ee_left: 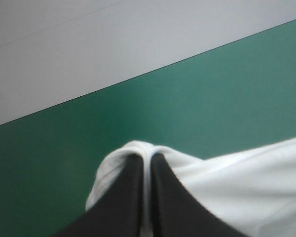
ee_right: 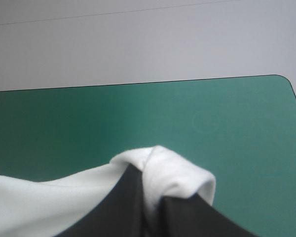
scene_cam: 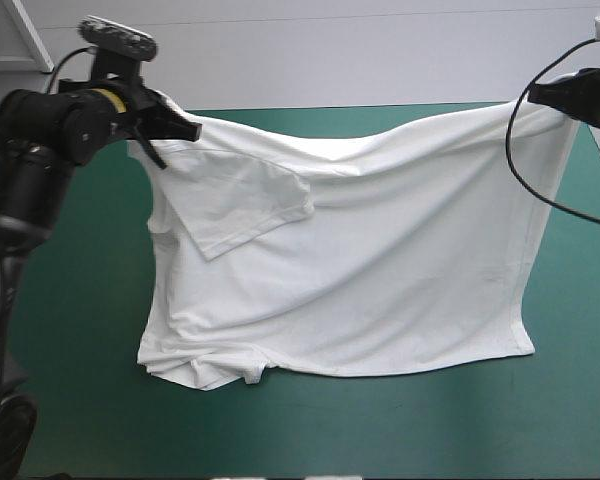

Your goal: Fold the cloth

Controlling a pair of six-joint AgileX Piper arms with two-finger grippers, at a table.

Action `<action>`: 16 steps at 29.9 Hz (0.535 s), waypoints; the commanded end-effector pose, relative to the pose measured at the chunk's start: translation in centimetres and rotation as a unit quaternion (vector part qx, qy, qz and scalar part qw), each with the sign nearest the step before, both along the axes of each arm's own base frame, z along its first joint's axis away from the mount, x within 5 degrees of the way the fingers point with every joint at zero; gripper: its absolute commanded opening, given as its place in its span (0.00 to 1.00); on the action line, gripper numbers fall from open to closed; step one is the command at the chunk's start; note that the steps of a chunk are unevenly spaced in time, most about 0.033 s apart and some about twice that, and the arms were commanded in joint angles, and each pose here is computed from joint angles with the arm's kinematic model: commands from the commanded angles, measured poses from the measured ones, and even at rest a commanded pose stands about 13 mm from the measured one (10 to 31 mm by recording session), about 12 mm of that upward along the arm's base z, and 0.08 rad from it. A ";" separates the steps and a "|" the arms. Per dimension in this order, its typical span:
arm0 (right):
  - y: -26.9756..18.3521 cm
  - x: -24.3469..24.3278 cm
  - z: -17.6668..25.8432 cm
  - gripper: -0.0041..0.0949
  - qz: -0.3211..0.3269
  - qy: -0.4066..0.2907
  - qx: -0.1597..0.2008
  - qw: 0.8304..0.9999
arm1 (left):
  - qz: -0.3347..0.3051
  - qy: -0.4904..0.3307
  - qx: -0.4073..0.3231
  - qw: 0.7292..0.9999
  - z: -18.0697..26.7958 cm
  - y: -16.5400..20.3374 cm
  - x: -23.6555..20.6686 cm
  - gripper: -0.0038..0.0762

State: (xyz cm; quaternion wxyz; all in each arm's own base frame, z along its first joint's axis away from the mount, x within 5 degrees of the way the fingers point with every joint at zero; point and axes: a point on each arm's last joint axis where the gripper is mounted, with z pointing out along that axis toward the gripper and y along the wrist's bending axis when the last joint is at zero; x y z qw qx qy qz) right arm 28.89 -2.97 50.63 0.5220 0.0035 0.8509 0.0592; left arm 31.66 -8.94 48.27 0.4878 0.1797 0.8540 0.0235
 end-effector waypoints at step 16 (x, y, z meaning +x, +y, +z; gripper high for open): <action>-3.5 17.0 -16.0 0.10 -0.011 0.051 0.003 0.999 | -0.028 -0.084 -0.154 0.984 -16.9 -7.1 17.4 0.26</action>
